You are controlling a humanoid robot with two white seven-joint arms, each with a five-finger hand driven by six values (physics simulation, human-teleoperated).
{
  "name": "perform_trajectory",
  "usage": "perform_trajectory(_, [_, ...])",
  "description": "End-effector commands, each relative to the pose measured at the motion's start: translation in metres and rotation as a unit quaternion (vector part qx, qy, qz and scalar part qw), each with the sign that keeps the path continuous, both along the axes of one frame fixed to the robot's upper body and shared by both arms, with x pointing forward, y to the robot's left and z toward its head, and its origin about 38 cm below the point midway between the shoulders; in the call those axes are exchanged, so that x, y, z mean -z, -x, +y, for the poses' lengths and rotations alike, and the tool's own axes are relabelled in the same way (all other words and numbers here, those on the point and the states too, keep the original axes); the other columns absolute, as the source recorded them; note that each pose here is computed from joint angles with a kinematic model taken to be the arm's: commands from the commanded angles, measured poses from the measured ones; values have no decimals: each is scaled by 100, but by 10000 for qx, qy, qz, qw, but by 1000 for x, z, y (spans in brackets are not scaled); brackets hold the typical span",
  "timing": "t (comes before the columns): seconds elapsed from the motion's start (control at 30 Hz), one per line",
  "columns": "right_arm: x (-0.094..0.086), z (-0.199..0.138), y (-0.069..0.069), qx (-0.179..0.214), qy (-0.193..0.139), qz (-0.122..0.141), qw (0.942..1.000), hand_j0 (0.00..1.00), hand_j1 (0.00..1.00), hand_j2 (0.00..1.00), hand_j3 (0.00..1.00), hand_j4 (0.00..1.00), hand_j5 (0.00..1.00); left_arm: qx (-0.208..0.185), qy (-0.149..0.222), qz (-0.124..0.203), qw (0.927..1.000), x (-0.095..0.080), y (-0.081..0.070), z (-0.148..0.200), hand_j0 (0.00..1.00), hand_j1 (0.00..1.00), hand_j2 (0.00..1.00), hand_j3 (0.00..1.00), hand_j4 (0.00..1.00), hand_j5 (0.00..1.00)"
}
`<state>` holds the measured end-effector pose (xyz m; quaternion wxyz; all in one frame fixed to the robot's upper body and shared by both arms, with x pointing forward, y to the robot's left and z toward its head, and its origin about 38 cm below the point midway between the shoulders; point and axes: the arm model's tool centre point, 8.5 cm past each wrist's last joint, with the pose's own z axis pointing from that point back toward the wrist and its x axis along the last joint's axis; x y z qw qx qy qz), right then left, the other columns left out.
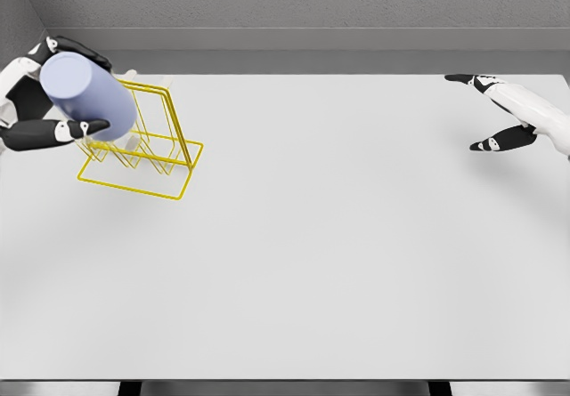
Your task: Place the cup on the cup holder with both arms
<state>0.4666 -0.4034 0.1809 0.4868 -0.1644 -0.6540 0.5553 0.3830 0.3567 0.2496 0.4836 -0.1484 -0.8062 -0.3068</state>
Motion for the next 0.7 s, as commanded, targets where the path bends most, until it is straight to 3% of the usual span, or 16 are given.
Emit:
perform_trajectory(0.0, [-1,-1,0,17,-34,-8,10000,100,100,100,100,100,100,-70,68,110,9999,5,-3,2,32,32,32,32,32,32])
perform_trajectory(0.27, [0,-1,0,16,-27,8,10000,100,100,100,100,100,100,-250,172,269,9992,19,-16,3,32,32,32,32,32,32])
perform_trajectory(0.67, [-1,0,0,9,-28,4,10000,100,100,100,100,100,100,-303,286,465,9980,34,-20,0,32,32,32,32,32,32])
